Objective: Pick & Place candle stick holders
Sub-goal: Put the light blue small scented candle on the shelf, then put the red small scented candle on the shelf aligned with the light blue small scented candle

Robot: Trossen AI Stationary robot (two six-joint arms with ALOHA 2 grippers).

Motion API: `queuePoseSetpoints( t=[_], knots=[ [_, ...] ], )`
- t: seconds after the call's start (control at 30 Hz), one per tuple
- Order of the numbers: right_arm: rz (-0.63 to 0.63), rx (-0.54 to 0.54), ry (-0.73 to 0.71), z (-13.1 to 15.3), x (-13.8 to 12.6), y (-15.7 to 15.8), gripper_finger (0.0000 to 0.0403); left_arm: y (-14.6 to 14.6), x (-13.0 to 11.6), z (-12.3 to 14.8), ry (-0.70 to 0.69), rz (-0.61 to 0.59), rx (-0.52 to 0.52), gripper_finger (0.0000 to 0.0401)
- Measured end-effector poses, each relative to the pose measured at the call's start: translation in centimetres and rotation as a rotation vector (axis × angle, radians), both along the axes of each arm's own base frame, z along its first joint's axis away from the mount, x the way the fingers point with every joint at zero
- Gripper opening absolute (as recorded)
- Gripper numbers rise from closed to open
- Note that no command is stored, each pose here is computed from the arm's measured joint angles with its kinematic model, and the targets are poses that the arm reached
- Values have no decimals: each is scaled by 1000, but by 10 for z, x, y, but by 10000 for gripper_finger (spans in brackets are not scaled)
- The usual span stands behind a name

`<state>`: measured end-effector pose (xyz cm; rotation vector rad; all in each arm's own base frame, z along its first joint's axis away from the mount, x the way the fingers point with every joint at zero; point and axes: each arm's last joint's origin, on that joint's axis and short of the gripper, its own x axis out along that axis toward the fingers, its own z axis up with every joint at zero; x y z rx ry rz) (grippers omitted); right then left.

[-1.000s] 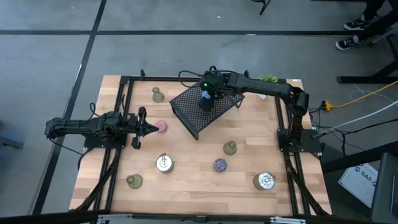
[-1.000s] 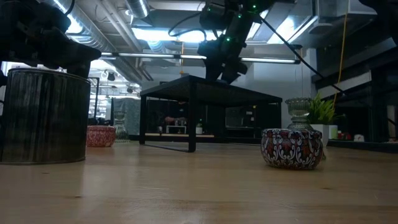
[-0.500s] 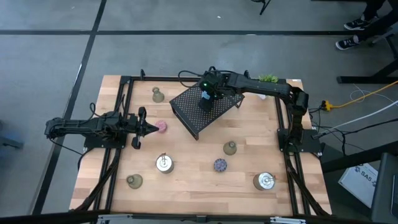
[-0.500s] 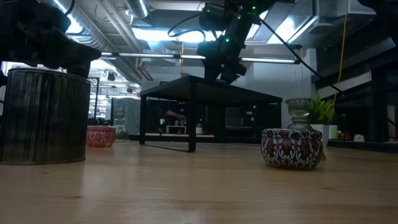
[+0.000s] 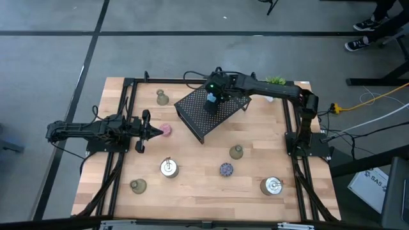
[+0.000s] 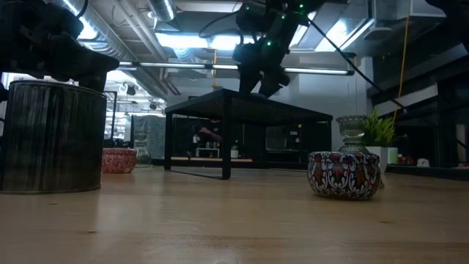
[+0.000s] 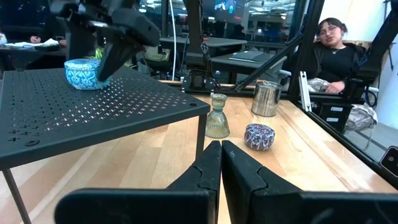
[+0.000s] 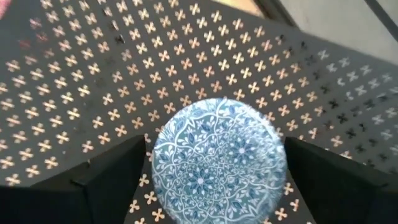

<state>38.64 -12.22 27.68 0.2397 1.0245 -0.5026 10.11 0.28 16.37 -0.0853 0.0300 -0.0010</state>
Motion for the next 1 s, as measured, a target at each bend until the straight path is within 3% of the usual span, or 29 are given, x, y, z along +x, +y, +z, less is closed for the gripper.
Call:
queuePoseSetpoints(
  t=[0.23, 0.63, 1.0],
  knots=[
    [26, 9, -64, 25, -11, 10, 385, 0, 0, 0, 0, 0, 0, 7],
    [172, -2, -111, 67, -42, 64, 385, 0, 0, 0, 0, 0, 0, 6],
    [270, 26, -25, 50, -67, 99, 385, 0, 0, 0, 0, 0, 0, 6]
  ],
)
